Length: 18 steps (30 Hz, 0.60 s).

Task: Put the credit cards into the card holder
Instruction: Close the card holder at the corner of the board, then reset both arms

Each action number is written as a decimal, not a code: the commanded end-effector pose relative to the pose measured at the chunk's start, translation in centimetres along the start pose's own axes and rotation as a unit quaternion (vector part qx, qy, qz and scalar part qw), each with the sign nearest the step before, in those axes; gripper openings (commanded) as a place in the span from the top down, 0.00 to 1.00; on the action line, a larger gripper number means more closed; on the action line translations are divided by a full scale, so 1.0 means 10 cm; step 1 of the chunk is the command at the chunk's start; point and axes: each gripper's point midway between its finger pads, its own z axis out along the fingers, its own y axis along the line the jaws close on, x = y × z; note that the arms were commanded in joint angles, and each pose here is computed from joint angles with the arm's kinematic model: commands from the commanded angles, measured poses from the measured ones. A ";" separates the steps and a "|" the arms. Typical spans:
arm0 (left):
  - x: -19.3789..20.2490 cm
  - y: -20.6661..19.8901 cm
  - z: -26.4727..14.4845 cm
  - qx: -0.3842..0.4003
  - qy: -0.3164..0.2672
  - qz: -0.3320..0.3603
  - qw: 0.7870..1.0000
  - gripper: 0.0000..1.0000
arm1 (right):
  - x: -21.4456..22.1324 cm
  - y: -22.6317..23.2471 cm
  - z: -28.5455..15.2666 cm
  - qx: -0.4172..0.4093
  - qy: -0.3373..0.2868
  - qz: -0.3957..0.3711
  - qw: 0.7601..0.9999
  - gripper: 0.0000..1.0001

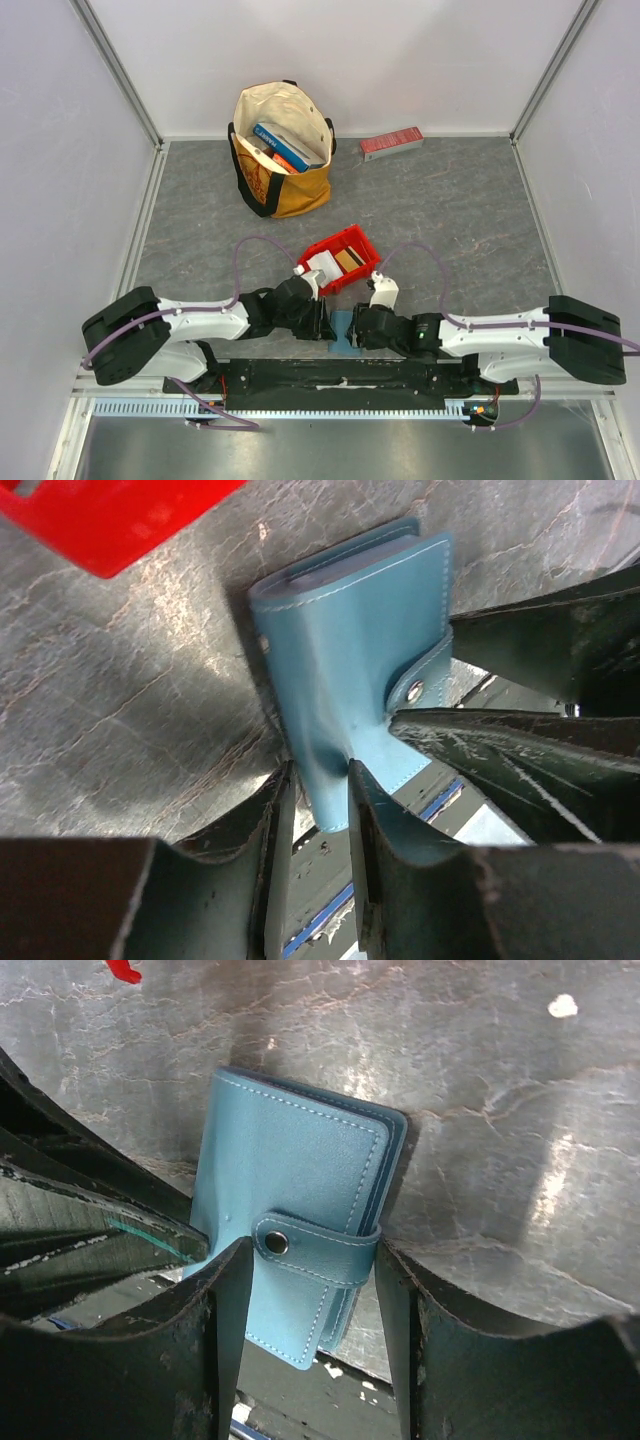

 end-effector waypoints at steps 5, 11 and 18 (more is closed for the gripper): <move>-0.21 -0.16 -0.16 0.024 -0.056 0.004 0.998 0.62 | -0.44 0.15 -0.06 0.009 -0.054 -0.037 0.998 0.38; -0.47 0.04 -0.53 -0.029 -0.156 0.006 0.987 0.44 | -0.84 -0.21 -0.37 0.066 -0.142 -0.006 0.988 0.09; -0.78 0.49 -1.07 -0.154 -0.263 0.009 0.952 0.14 | -1.30 -0.61 -0.76 0.103 -0.242 0.037 0.964 0.02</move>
